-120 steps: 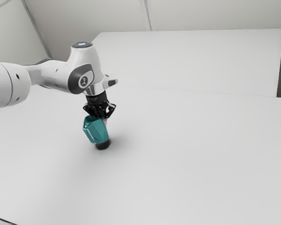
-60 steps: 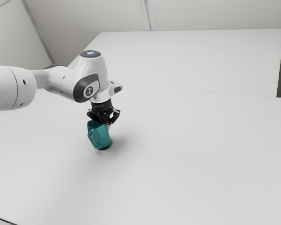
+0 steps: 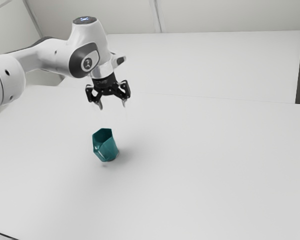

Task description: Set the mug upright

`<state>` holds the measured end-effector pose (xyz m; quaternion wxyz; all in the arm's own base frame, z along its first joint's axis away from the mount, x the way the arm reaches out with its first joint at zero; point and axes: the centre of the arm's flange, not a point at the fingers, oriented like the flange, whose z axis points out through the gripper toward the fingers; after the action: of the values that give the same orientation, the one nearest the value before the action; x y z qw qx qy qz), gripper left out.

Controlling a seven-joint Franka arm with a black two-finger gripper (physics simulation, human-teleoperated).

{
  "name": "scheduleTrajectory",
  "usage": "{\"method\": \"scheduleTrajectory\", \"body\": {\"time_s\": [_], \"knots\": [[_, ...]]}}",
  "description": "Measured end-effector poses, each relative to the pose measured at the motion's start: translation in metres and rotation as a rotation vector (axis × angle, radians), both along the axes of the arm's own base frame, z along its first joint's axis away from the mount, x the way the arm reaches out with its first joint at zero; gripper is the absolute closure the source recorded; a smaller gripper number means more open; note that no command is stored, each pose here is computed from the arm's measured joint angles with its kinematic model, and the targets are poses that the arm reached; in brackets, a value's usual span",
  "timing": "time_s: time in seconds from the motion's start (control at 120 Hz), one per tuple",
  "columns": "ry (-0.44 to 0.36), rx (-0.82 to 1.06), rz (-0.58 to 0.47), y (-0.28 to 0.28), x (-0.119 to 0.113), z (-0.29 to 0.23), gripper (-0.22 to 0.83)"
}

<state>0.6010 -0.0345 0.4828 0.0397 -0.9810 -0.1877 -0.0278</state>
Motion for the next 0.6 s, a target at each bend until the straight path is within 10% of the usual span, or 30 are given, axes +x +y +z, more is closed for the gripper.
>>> {"method": "scheduleTrajectory", "body": {"time_s": [0.6], "knots": [[0.077,-0.043,-0.168,0.034,-0.022,0.124,0.00]]}}
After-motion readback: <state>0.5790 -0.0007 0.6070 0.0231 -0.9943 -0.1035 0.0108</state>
